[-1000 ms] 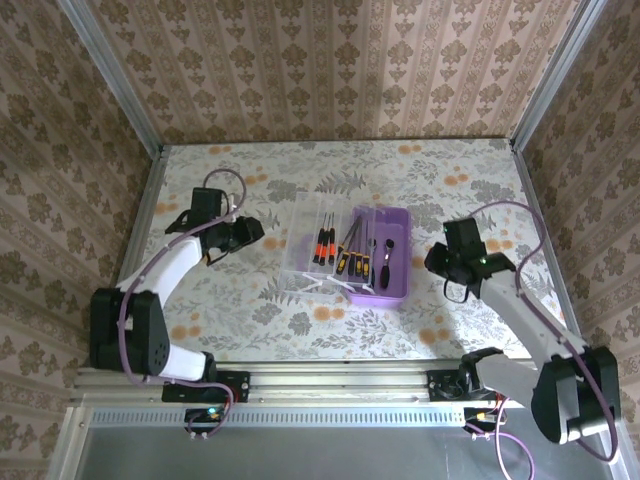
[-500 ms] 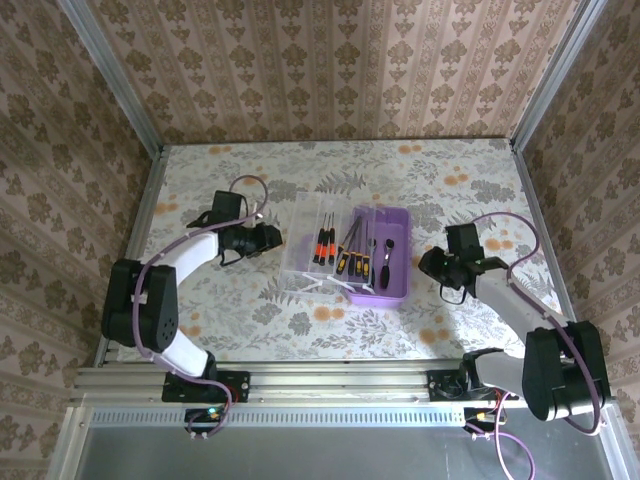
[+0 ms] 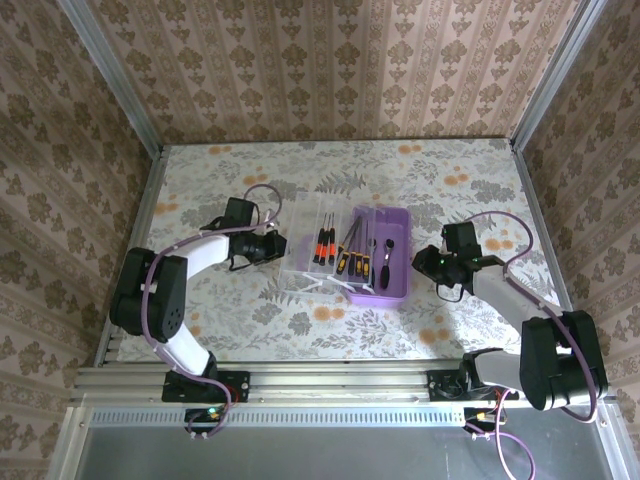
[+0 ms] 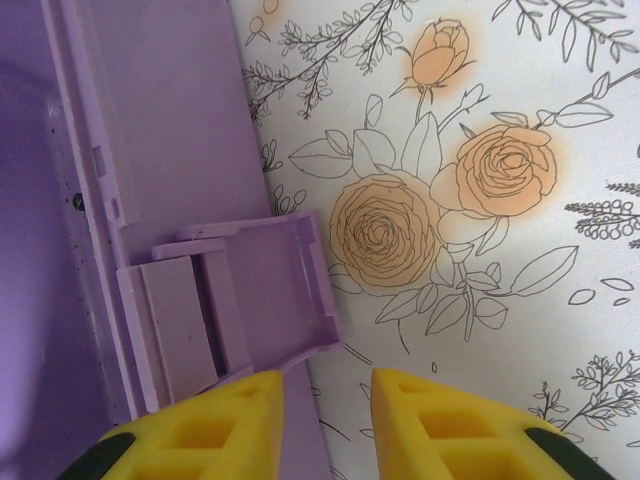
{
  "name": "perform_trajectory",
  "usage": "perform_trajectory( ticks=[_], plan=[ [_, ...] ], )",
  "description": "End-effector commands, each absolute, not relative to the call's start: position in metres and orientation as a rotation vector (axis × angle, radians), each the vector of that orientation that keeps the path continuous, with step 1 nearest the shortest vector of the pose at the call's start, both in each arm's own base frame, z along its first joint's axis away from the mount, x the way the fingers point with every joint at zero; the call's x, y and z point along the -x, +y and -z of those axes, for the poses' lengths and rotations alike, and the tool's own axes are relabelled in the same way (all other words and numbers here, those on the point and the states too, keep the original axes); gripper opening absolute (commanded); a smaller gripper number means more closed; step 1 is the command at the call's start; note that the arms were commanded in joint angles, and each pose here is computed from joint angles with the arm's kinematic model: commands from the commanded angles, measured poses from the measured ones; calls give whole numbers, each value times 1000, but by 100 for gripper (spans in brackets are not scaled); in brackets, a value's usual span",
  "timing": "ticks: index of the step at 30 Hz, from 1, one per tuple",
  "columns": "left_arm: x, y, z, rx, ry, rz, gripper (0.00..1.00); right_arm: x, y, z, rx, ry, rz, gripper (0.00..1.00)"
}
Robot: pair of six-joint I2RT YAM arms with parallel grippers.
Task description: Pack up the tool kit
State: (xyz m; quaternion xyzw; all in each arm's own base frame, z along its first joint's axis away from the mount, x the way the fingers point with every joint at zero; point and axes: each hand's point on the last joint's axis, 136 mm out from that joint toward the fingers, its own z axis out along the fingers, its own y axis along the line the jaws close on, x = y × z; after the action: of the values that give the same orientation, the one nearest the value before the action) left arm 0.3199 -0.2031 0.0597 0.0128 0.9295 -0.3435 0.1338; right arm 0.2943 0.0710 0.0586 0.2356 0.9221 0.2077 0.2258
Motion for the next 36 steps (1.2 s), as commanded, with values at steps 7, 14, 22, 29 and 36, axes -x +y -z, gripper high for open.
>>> perform_trajectory(
  ticks=[7, 14, 22, 29, 36],
  plan=[
    [-316, -193, -67, -64, 2684, 870, 0, -296, 69, -59, -634, 2537, -561, 31],
    [-318, -187, -92, -83, 2676, 775, 0, -295, 79, -45, -642, 2576, -632, 30],
    [-315, -186, -135, -157, 2675, 658, 0, -299, 100, -45, -597, 2579, -737, 30],
    [-306, -198, -160, -228, 2692, 616, 0, -297, 113, -40, -567, 2592, -792, 30],
    [-293, -224, -190, -341, 2668, 616, 0, -299, 122, -35, -559, 2606, -820, 29]
  ],
)
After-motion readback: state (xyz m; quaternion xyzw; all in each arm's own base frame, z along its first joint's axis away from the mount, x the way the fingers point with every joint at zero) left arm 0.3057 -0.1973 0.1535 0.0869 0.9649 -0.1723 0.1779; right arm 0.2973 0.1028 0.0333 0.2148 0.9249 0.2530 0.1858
